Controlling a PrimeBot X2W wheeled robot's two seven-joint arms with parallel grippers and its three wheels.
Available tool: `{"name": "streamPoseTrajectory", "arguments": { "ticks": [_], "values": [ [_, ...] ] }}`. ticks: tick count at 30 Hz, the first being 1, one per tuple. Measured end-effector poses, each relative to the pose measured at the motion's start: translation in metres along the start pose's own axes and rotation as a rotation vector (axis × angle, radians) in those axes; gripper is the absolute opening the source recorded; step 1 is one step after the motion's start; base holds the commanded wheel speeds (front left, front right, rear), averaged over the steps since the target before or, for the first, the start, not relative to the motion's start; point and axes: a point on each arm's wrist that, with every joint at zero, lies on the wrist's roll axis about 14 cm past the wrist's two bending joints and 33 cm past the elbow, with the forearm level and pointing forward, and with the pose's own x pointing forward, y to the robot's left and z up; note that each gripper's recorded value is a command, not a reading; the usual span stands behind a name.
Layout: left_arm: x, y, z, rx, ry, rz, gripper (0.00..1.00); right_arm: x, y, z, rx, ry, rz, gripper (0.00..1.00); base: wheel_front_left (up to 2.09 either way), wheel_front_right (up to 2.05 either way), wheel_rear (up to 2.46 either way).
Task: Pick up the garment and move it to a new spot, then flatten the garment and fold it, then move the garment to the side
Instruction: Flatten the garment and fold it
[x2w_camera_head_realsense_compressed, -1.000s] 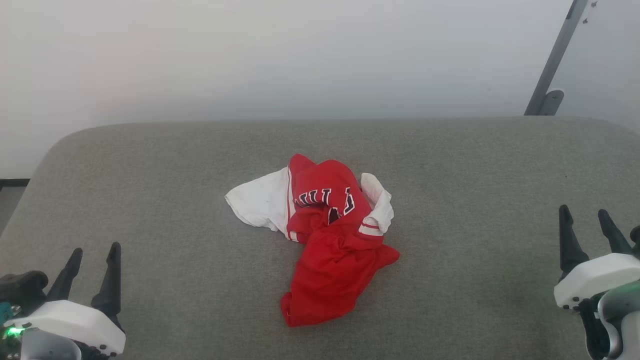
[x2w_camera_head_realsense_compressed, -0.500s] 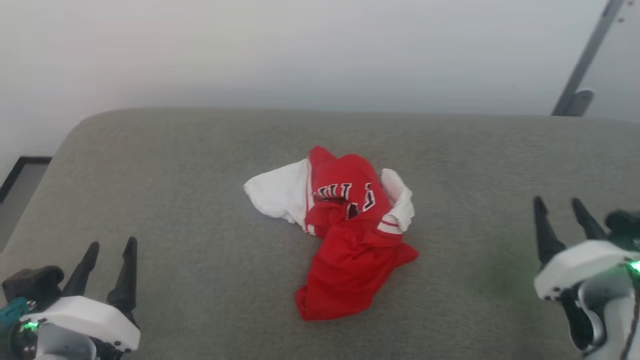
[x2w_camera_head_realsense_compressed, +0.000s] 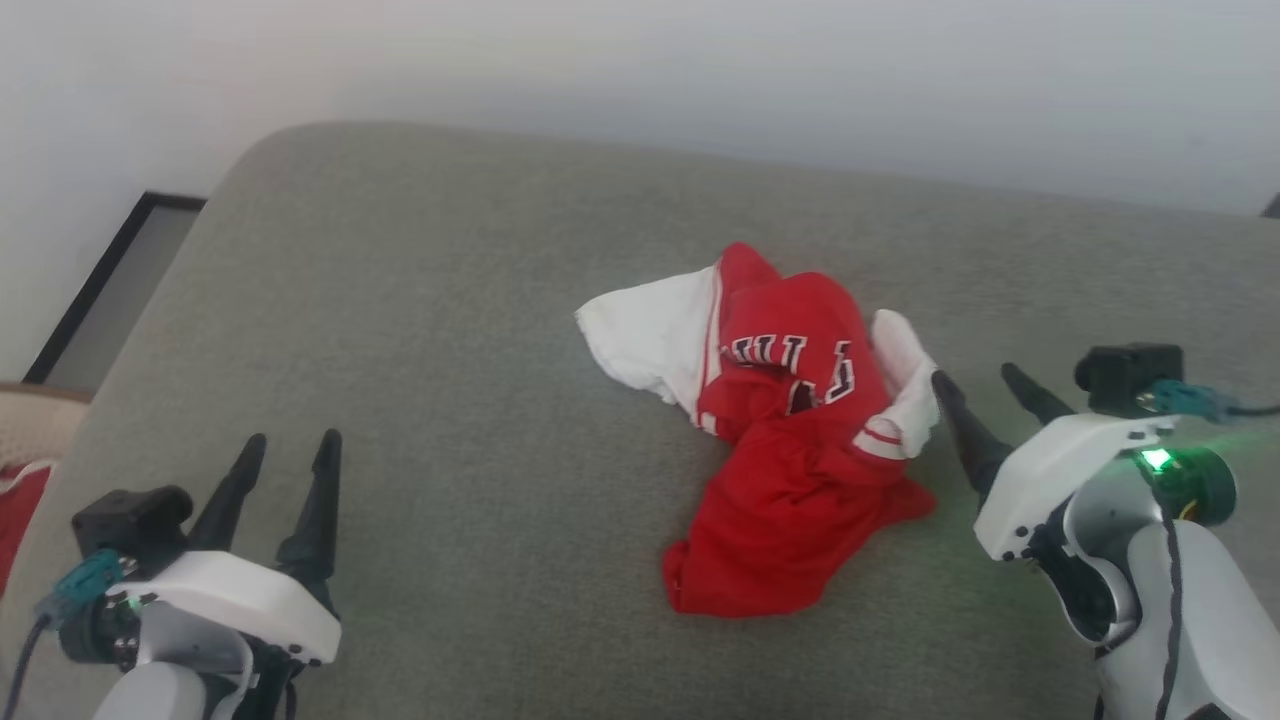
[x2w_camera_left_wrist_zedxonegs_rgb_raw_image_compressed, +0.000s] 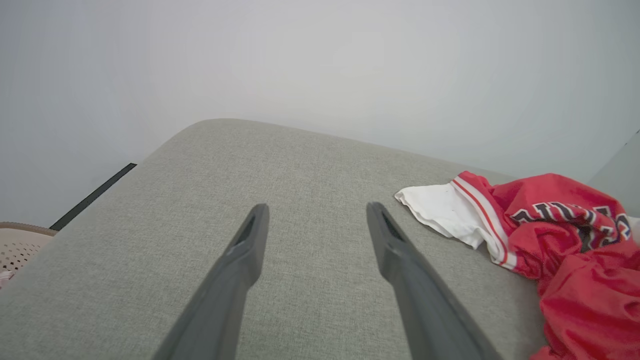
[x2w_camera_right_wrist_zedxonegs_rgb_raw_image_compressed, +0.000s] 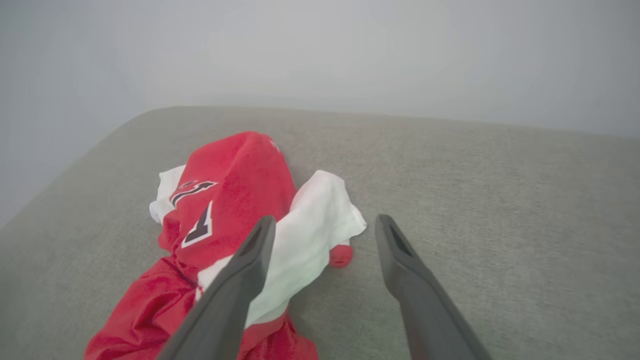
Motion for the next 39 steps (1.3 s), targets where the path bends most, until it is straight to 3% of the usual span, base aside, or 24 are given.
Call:
{"name": "streamPoseTrajectory", "arguments": {
  "ticks": [11, 12, 13, 14, 20, 27, 34, 39],
  "values": [
    [0.000, 0.011, -0.014, -0.007, 0.036, 0.044, 1.00, 0.027, 0.014, -0.051, -0.049, 0.284, 0.063, 1.00, 0.00, 0.00, 0.00],
    [0.000, 0.011, -0.015, -0.009, 0.034, 0.046, 1.00, 0.028, 0.015, -0.053, -0.066, 0.296, 0.066, 0.66, 0.00, 0.00, 0.00],
    [0.000, 0.012, -0.015, -0.009, 0.033, 0.049, 1.00, 0.030, 0.016, -0.054, -0.077, 0.302, 0.070, 0.22, 0.00, 0.00, 0.00],
    [0.000, 0.013, -0.016, -0.008, 0.036, 0.054, 1.00, 0.032, 0.017, -0.055, -0.081, 0.304, 0.073, 0.00, 0.00, 0.00, 0.00],
    [0.002, 0.017, -0.017, -0.003, 0.033, 0.062, 1.00, 0.030, 0.012, -0.053, -0.091, 0.323, 0.063, 0.00, 0.00, 0.00, 0.00],
    [0.008, 0.015, -0.012, 0.002, 0.021, 0.045, 1.00, 0.019, -0.010, -0.027, -0.114, 0.281, 0.023, 0.00, 0.00, 0.00, 0.00],
    [0.018, 0.004, -0.009, 0.012, 0.010, 0.009, 1.00, -0.014, -0.078, 0.004, -0.133, 0.241, -0.138, 0.00, 0.00, 0.00, 0.00],
    [0.022, -0.002, -0.013, 0.013, 0.021, -0.006, 1.00, -0.034, -0.117, -0.003, -0.092, 0.274, -0.237, 0.00, 0.00, 0.00, 0.00]
  ]
}}
